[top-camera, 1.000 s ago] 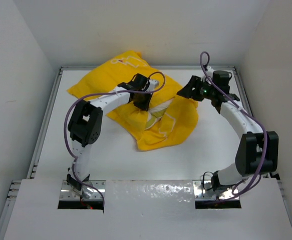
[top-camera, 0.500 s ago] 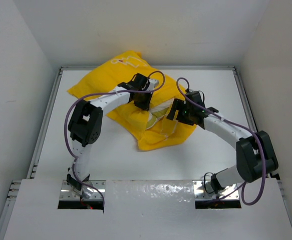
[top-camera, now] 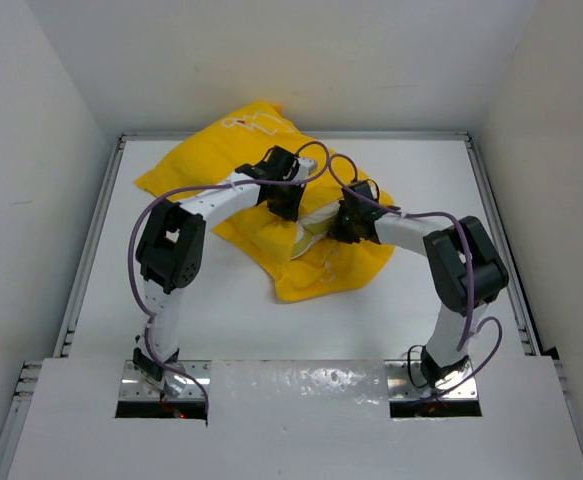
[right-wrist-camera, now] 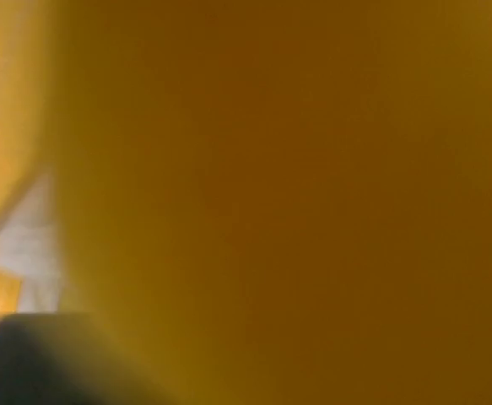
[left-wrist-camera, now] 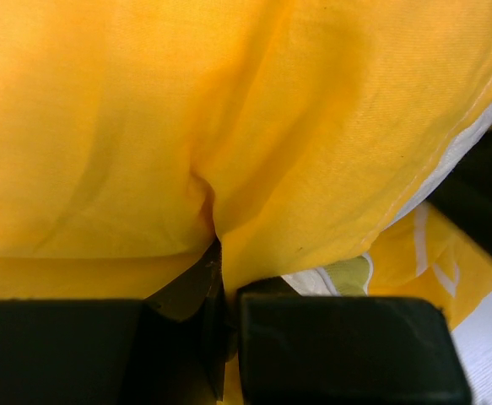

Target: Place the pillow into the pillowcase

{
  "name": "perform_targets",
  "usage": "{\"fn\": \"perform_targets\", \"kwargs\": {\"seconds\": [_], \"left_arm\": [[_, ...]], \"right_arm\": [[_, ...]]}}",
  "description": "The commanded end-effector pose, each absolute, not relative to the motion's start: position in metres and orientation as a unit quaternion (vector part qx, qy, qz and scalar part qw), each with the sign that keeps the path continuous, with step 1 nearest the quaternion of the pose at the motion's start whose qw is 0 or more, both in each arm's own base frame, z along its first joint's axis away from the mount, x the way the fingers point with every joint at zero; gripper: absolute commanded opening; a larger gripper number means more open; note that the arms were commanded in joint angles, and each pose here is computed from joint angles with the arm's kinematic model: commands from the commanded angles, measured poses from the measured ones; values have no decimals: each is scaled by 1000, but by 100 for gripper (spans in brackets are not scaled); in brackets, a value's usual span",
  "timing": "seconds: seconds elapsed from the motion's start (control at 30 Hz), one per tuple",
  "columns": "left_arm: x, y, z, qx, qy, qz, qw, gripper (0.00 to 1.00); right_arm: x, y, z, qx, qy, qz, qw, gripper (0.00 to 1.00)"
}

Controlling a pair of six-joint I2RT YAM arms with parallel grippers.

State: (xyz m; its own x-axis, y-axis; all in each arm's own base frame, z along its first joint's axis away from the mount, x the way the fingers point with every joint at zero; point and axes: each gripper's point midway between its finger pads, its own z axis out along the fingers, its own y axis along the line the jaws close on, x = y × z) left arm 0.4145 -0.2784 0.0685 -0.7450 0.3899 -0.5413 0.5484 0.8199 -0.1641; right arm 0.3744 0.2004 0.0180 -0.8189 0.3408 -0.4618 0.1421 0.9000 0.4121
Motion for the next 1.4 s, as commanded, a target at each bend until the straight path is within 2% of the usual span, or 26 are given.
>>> {"fn": "perform_targets", "kwargs": {"seconds": [0.0, 0.1, 0.2, 0.23, 0.27, 0.3, 0.33, 0.5, 0.67, 0.8, 0.97, 1.07, 1.17, 1.23, 1.27, 1.3, 1.33, 1.37], "left_arm": [[444, -272, 79, 247, 913, -124, 300, 0], [448, -265, 80, 244, 915, -108, 303, 0], [456, -256, 81, 244, 914, -83, 314, 0], [462, -252, 83, 241, 913, -69, 321, 0], [467, -247, 85, 238, 912, -56, 328, 0], [470, -247, 88, 239, 911, -52, 332, 0], [476, -248, 92, 241, 908, -49, 340, 0], [498, -259, 123, 237, 895, -56, 373, 0], [511, -263, 151, 237, 883, -54, 402, 0], [518, -265, 167, 238, 877, -58, 413, 0], [507, -272, 150, 268, 871, -54, 408, 0], [463, -285, 96, 321, 881, -69, 342, 0], [418, -297, 60, 347, 891, -137, 257, 0], [413, -300, 68, 350, 889, -159, 248, 13], [410, -300, 78, 350, 888, -174, 242, 17], [419, -304, 101, 345, 882, -188, 261, 20], [430, -296, 116, 330, 882, -197, 273, 31], [439, -297, 148, 324, 872, -217, 295, 38]], "right_arm": [[391, 198, 23, 151, 927, 175, 297, 2], [382, 187, 32, 111, 928, 170, 311, 0], [363, 200, 54, 8, 909, 241, 341, 0], [364, 211, 95, -34, 872, 292, 391, 0], [342, 233, 115, -94, 843, 366, 382, 0], [325, 238, 120, -125, 827, 393, 382, 0], [311, 248, 150, -165, 789, 439, 397, 0], [275, 266, 187, -244, 751, 514, 333, 0], [267, 270, 230, -280, 707, 536, 367, 0], [256, 274, 250, -313, 685, 562, 343, 0], [261, 276, 279, -312, 658, 574, 375, 0], [287, 273, 317, -266, 632, 575, 445, 0], [341, 253, 305, -179, 677, 486, 523, 0], [366, 238, 264, -114, 741, 424, 508, 0], [386, 223, 252, -80, 764, 369, 524, 0], [388, 213, 225, -56, 801, 333, 493, 0], [392, 207, 210, -48, 819, 310, 480, 0], [401, 202, 192, -51, 838, 278, 466, 2]]}}
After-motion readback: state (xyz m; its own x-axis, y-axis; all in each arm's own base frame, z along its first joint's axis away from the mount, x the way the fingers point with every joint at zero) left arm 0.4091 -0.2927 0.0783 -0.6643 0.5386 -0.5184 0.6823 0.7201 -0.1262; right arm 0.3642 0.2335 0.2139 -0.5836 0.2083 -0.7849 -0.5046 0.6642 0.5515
